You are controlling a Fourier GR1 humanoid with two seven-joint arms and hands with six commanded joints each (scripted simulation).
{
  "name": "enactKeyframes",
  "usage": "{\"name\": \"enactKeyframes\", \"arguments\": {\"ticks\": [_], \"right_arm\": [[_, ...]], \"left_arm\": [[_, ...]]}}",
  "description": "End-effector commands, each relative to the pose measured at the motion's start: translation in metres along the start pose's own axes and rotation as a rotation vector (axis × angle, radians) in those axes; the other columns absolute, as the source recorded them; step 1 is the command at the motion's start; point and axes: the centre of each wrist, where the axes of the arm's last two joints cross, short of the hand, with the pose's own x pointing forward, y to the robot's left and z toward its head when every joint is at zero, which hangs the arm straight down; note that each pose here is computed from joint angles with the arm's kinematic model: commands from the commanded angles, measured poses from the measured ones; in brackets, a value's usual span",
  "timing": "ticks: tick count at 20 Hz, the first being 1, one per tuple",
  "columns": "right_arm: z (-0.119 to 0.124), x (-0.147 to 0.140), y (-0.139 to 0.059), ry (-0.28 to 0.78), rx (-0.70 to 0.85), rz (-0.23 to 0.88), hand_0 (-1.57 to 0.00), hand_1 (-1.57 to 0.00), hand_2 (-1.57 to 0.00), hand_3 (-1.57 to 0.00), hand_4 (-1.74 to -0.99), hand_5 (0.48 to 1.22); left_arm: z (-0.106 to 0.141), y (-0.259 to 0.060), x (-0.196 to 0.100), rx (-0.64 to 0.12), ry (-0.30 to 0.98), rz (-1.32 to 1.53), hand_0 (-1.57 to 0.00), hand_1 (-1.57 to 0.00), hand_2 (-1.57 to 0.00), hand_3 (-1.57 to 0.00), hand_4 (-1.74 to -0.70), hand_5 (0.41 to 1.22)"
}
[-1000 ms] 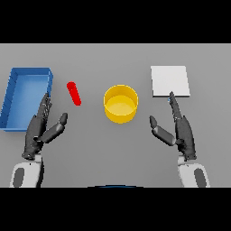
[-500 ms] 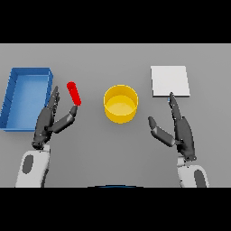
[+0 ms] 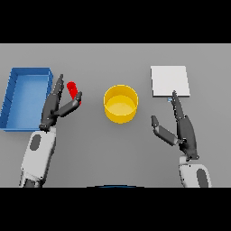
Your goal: Pick up the red beaker and tilt it to pour out 1 green nut into yellow bowl. Pick up the yellow bowl and place it on the metallic measuring scale.
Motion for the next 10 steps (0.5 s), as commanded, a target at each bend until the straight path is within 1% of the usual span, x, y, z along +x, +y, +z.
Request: {"name": "enactKeyframes", "arguments": {"ticks": [1, 2, 3, 5, 6, 8, 9, 10], "right_arm": [[0.002, -0.002, 0.003, 0.009, 0.005, -0.001, 0.0, 0.0, 0.0, 0.0, -1.245, 0.67], [0.005, 0.001, 0.003, -0.004, 0.002, -0.004, 0.0, 0.0, 0.0, 0.0, -1.247, 0.672], [0.006, -0.002, 0.0, 0.007, 0.001, 0.003, 0.0, 0.0, 0.0, 0.0, -1.247, 0.673], [0.001, 0.001, 0.004, 0.011, 0.002, 0.007, 0.0, 0.0, 0.0, 0.0, -1.247, 0.679], [0.004, 0.001, 0.003, 0.002, 0.002, 0.009, 0.0, 0.0, 0.0, 0.0, -1.25, 0.683], [0.006, -0.002, 0.003, 0.021, 0.009, -0.007, 0.0, 0.0, 0.0, 0.0, -1.264, 0.69], [0.004, -0.003, 0.002, 0.026, 0.007, -0.004, 0.0, 0.0, 0.0, 0.0, -1.267, 0.692], [0.004, -0.003, 0.001, 0.011, 0.005, 0.001, 0.0, 0.0, 0.0, 0.0, -1.266, 0.692]], "left_arm": [[-0.006, 0.001, -0.001, -0.003, -0.003, -0.008, 0.0, 0.0, 0.0, 0.0, -1.18, 0.631], [-0.009, -0.005, -0.003, -0.008, -0.002, -0.012, 0.0, 0.0, 0.0, 0.0, -1.19, 0.631], [-0.013, -0.007, -0.004, -0.005, -0.011, -0.028, 0.0, 0.0, 0.0, 0.0, -1.21, 0.636], [-0.021, -0.011, -0.006, -0.004, -0.022, -0.046, 0.0, 0.0, 0.0, 0.0, -1.23, 0.649], [-0.024, -0.017, -0.005, -0.007, -0.038, -0.057, 0.0, 0.0, 0.0, 0.0, -1.24, 0.657], [-0.034, -0.017, -0.001, -0.006, -0.032, -0.073, 0.0, 0.0, 0.0, 0.0, -1.26, 0.664], [-0.035, -0.019, -0.004, -0.015, -0.032, -0.074, 0.0, 0.0, 0.0, 0.0, -1.26, 0.671], [-0.039, -0.018, -0.004, -0.014, -0.033, -0.077, 0.0, 0.0, 0.0, 0.0, -1.26, 0.676]]}}
